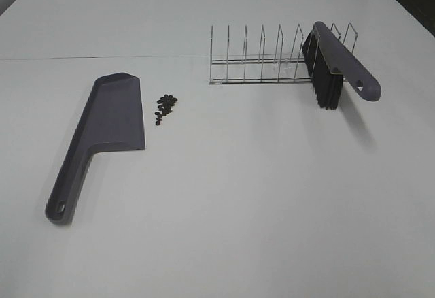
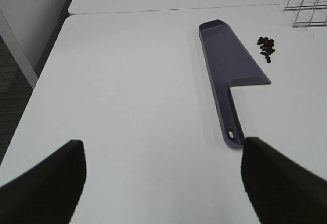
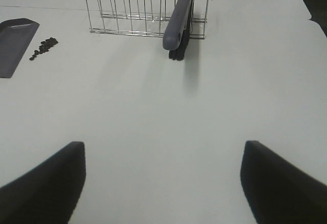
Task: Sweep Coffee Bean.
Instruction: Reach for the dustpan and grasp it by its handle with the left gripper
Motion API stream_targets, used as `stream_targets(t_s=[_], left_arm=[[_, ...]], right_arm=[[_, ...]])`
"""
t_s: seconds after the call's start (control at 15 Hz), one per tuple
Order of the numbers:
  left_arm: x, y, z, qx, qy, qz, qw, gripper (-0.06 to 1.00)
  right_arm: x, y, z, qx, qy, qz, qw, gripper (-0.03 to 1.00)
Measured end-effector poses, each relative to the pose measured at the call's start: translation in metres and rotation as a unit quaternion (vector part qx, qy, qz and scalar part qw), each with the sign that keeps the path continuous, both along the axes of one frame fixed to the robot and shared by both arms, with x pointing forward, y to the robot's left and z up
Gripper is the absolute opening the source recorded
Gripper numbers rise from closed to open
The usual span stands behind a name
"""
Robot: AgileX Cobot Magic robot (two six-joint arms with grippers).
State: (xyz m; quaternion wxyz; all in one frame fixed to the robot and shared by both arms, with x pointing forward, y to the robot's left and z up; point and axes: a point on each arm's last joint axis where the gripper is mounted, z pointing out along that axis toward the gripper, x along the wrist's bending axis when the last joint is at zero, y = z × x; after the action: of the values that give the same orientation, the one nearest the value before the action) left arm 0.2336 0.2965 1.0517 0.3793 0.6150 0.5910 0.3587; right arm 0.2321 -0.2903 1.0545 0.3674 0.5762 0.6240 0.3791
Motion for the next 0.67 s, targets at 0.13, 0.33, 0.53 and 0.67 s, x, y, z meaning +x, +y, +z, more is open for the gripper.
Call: stream_targets(t_s=[0.13,0.33,0.53,0.67], left_arm=[[0.0000,0.0000,0.0000,0.000,0.000,0.000,1.000,0.76],[0.0000,0.0000,0.0000,0.000,0.000,0.000,1.000,0.76],[0.0000,0.0000,0.0000,0.000,0.000,0.000,1.000,0.76],[0.0000,0.0000,0.0000,0.000,0.000,0.000,1.000,0.76]], right_arm=[[0.0000,0.0000,0.0000,0.000,0.000,0.000,1.000,0.70],[0.0000,0.0000,0.0000,0.000,0.000,0.000,1.000,0.70],[0.0000,0.0000,0.0000,0.000,0.000,0.000,1.000,0.70],[0.0000,0.0000,0.0000,0.000,0.000,0.000,1.000,0.70]])
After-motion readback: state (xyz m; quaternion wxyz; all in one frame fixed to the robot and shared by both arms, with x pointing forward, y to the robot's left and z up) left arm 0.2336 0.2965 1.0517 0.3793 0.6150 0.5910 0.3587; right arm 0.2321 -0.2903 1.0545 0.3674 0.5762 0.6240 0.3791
